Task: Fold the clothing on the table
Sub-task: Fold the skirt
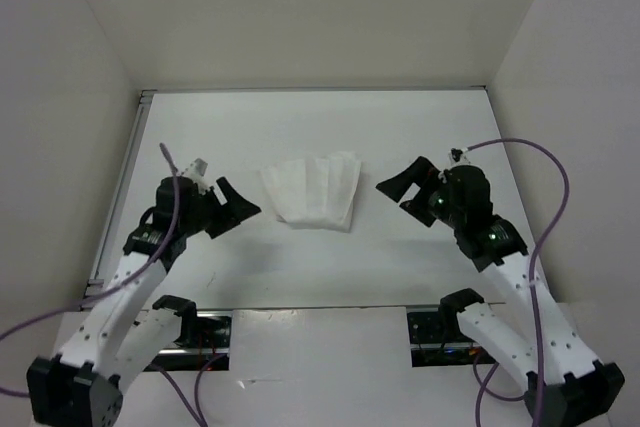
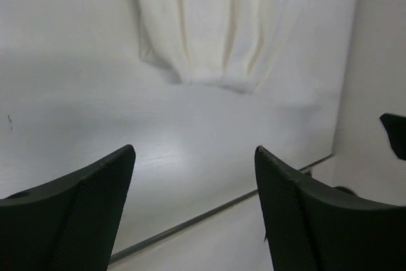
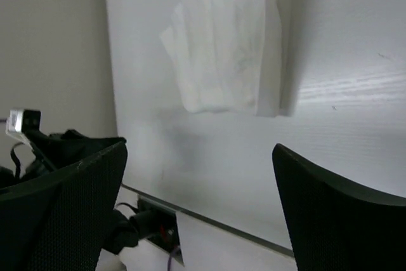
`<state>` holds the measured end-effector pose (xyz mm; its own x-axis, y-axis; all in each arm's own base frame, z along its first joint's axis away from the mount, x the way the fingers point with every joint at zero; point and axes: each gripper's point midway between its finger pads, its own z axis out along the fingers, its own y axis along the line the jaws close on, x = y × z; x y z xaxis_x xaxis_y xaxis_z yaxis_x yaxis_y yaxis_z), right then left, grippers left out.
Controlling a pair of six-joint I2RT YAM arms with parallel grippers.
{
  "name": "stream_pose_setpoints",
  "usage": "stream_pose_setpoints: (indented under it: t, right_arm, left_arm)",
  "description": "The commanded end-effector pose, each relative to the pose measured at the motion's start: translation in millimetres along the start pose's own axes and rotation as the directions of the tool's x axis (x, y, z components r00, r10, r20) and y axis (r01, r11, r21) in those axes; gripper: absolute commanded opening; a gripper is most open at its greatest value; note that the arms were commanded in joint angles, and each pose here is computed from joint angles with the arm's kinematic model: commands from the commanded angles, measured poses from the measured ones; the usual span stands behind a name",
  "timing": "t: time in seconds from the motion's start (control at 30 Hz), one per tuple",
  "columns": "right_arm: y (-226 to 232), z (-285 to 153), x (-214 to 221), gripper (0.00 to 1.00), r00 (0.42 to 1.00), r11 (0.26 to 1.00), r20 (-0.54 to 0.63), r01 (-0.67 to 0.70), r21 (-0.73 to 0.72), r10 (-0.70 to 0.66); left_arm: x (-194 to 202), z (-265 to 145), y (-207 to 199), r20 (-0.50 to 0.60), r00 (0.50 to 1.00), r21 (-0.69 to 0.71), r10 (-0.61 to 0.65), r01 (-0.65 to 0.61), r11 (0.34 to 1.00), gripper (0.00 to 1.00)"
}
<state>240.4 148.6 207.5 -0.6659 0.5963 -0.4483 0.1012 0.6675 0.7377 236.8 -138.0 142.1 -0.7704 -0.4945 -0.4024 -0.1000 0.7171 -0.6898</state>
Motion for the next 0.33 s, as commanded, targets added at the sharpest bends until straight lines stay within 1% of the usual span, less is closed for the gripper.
stream_pose_setpoints:
  t: [0.0,0.03,0.07,0.13,0.27,0.3]
  right_arm:
    - [17.5,-21.5,-27.4,1.00,0.982,0.996,0.176,-0.049,-0.080,0.063]
    - [17.3,-25.9,-29.6,1.00,0.978,0.995,0.195,-0.059,-0.082,0.074]
    - [20.5,-33.1,-32.7,1.00,0.973,0.994,0.220,-0.053,-0.101,0.074]
    - [21.4,-38.1,-32.2,1.00,0.971,0.993,0.226,-0.050,-0.109,0.074]
    - [22.1,-43.0,-31.6,1.00,0.970,0.992,0.231,-0.047,-0.118,0.074]
    - [20.0,-42.7,-30.0,1.00,0.971,0.993,0.226,-0.050,-0.110,0.074]
  left_arm:
    - [-41.0,-37.9,-33.7,0.281,0.957,0.128,-0.077,0.043,0.991,0.84]
    - [-40.6,-41.4,-33.5,0.296,0.951,0.138,-0.089,0.050,0.989,0.90]
    - [-41.4,-46.1,-36.9,0.308,0.947,0.154,-0.095,0.049,0.987,0.92]
    - [-39.5,-48.5,-36.9,0.313,0.944,0.166,-0.104,0.053,0.985,0.93]
    - [-32.2,-40.1,-33.0,0.267,0.958,0.157,-0.107,0.066,0.985,0.93]
    - [-32.2,-40.1,-33.0,0.267,0.958,0.157,-0.107,0.066,0.985,0.98]
